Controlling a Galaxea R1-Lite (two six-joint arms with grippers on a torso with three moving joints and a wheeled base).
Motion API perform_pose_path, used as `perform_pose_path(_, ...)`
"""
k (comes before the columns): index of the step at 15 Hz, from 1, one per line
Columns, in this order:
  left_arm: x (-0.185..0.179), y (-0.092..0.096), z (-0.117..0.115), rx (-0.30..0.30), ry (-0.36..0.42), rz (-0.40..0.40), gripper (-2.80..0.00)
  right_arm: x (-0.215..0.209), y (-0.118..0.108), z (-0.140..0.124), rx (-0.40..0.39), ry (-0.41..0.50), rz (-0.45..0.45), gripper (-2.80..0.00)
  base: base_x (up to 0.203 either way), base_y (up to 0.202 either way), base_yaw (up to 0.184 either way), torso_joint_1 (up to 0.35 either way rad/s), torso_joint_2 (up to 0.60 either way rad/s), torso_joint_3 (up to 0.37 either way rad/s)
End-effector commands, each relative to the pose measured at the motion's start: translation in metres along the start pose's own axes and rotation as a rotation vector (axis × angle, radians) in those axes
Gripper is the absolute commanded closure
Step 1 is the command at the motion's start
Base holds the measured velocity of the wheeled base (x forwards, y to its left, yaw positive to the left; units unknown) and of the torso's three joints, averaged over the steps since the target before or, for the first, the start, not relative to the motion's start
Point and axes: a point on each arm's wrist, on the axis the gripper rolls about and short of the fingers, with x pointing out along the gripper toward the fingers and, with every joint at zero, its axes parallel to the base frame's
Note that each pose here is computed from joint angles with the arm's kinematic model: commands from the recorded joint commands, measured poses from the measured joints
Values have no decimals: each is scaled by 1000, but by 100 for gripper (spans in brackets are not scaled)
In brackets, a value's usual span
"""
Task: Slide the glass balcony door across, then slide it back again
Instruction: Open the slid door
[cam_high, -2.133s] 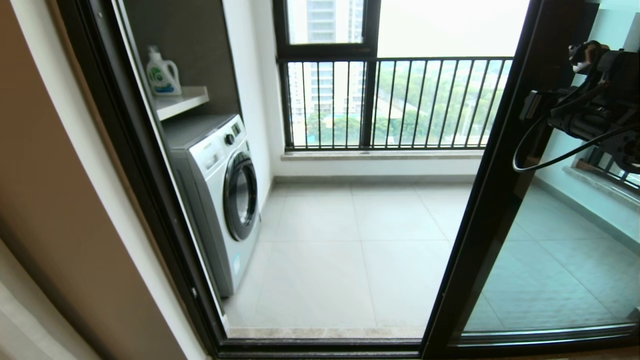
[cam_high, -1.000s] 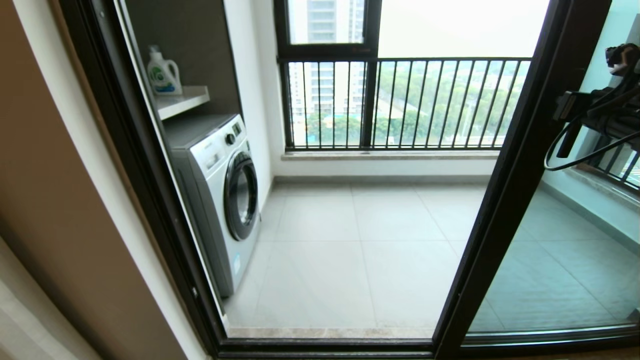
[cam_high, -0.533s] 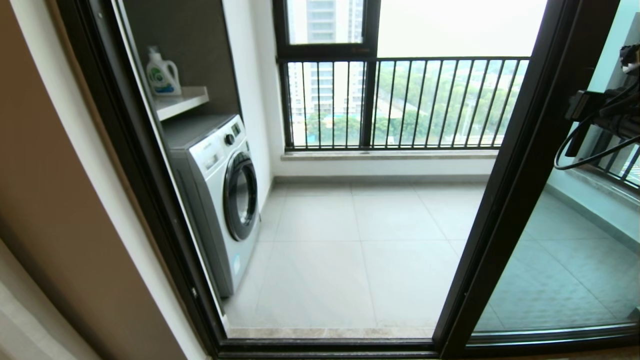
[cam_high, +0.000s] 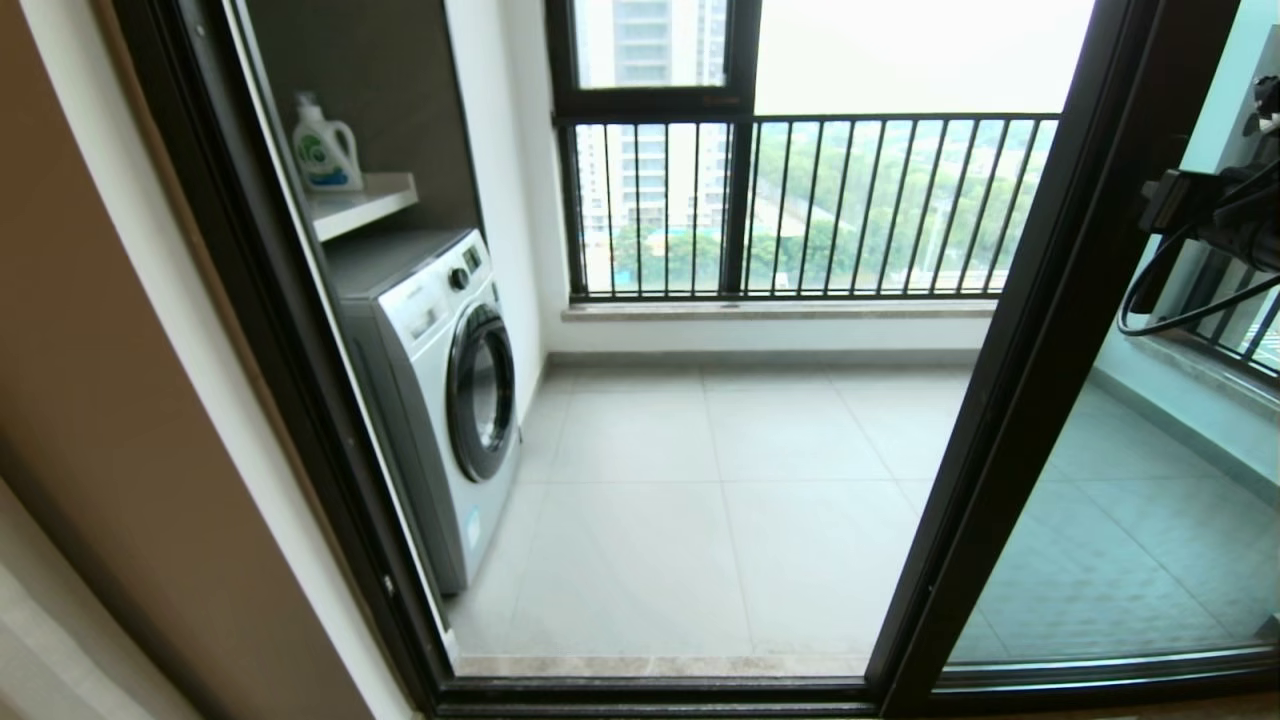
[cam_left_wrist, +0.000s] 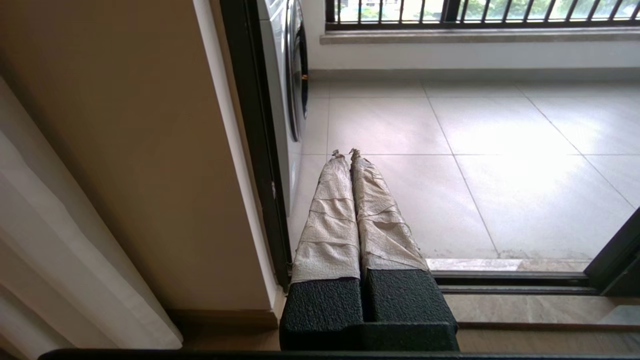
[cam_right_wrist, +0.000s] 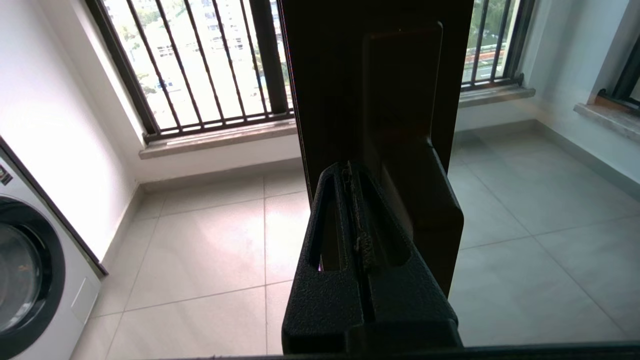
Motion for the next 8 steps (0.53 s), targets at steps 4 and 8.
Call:
perform_pose_path(4, 0, 0, 0, 0, 2, 0, 0, -22, -1, 28, -8, -68, -8, 0, 0, 0, 0, 0, 0, 0)
perform_pose_path(8, 0, 0, 0, 0, 2, 0, 0, -41, -24, 33, -20, -71, -79, 0, 0, 0, 0, 0, 0, 0)
